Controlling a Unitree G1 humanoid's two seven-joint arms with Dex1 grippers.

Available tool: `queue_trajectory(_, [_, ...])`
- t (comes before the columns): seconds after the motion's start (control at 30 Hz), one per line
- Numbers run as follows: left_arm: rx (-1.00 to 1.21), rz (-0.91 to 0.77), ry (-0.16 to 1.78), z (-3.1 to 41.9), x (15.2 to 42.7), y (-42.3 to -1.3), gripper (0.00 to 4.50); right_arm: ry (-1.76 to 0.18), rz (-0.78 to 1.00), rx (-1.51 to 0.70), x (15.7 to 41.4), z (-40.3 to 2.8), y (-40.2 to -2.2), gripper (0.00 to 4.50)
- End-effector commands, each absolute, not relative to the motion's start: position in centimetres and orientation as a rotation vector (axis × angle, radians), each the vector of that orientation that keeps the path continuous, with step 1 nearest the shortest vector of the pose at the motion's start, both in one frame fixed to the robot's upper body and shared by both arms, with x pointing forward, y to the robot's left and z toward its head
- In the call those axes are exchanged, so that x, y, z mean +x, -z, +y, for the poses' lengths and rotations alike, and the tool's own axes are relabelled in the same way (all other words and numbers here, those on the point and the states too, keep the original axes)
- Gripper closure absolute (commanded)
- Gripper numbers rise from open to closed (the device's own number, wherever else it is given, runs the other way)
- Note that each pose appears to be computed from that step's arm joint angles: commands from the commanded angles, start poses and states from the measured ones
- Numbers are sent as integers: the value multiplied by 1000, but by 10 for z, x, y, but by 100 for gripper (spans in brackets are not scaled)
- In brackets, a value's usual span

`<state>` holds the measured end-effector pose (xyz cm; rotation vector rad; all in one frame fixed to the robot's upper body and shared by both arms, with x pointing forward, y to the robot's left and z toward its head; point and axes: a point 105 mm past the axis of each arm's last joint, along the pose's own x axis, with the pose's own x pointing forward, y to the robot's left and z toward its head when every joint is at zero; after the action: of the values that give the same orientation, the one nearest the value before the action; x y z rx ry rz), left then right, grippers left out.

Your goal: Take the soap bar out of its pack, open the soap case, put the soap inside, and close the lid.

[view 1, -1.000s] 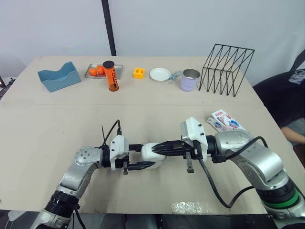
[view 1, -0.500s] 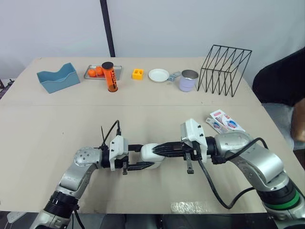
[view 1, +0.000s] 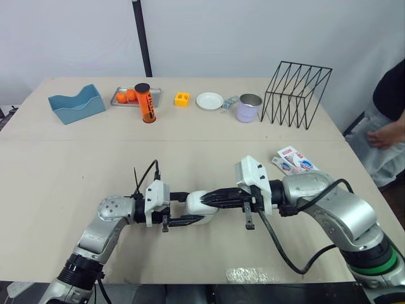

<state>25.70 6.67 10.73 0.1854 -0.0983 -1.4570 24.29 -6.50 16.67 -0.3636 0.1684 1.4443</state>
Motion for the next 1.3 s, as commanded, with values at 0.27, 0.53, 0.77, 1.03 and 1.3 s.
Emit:
queue_trajectory(0.27, [200,-136,1460,68,256,-115,255,-1357,125,-275,265,-100,-174,436])
queue_trajectory(0.53, [198,-133,1455,69,257,-116,255,-1362,2,-258,263,-130,-173,385])
queue_trajectory(0.77, [195,-130,1450,70,257,-116,255,-1397,-74,-332,253,-152,-154,100])
queue_trajectory(1.03, [189,-123,1445,72,256,-116,255,-1424,-68,-291,241,-160,-138,10])
queue_trajectory(1.3, [126,-104,1409,75,259,-124,255,-1407,-79,-312,241,-163,-132,10])
